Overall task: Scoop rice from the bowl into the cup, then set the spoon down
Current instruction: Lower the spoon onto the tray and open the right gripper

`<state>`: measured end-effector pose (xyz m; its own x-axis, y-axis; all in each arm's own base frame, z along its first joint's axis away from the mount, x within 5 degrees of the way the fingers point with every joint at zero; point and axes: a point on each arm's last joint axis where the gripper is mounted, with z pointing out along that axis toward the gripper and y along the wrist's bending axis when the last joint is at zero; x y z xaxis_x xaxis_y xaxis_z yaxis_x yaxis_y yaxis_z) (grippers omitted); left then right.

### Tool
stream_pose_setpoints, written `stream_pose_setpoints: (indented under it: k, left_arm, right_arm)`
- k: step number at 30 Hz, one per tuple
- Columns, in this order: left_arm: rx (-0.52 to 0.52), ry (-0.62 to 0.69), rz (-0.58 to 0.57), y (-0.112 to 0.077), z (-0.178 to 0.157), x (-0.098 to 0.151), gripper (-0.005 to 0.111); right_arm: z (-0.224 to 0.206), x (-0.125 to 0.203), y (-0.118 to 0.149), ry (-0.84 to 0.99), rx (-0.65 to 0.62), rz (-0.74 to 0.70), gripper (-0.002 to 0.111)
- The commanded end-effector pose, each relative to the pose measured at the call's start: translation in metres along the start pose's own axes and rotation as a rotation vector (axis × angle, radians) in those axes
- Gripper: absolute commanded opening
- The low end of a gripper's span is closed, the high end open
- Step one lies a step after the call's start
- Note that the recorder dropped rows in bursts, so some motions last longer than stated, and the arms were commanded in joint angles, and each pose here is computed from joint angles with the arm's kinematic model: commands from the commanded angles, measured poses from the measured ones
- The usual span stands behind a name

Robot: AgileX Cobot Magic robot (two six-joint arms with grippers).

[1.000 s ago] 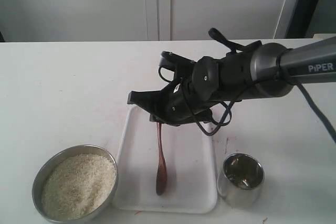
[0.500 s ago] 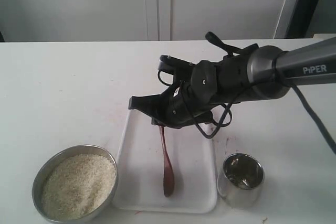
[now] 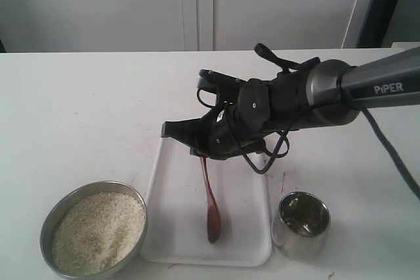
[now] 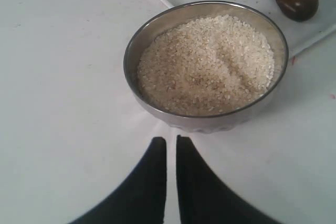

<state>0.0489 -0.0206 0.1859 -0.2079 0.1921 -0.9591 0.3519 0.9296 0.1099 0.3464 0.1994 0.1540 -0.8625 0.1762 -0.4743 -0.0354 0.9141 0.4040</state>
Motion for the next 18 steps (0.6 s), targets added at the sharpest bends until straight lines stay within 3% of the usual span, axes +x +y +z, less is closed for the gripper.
stream_pose_setpoints:
  k: [1, 11, 18]
  left_arm:
    - [0.009, 0.004, -0.003, -0.001, 0.0, 0.002, 0.014]
    - [0.009, 0.004, -0.003, -0.001, 0.0, 0.002, 0.014]
    - [0.009, 0.004, -0.003, -0.001, 0.0, 0.002, 0.014]
  right_arm:
    - [0.0, -0.005, -0.001, -0.021, 0.002, -0.031, 0.0]
    - [0.013, 0.004, -0.008, 0.026, 0.028, -0.03, 0.002]
    - [0.015, 0.004, -0.009, 0.025, 0.03, -0.03, 0.024]
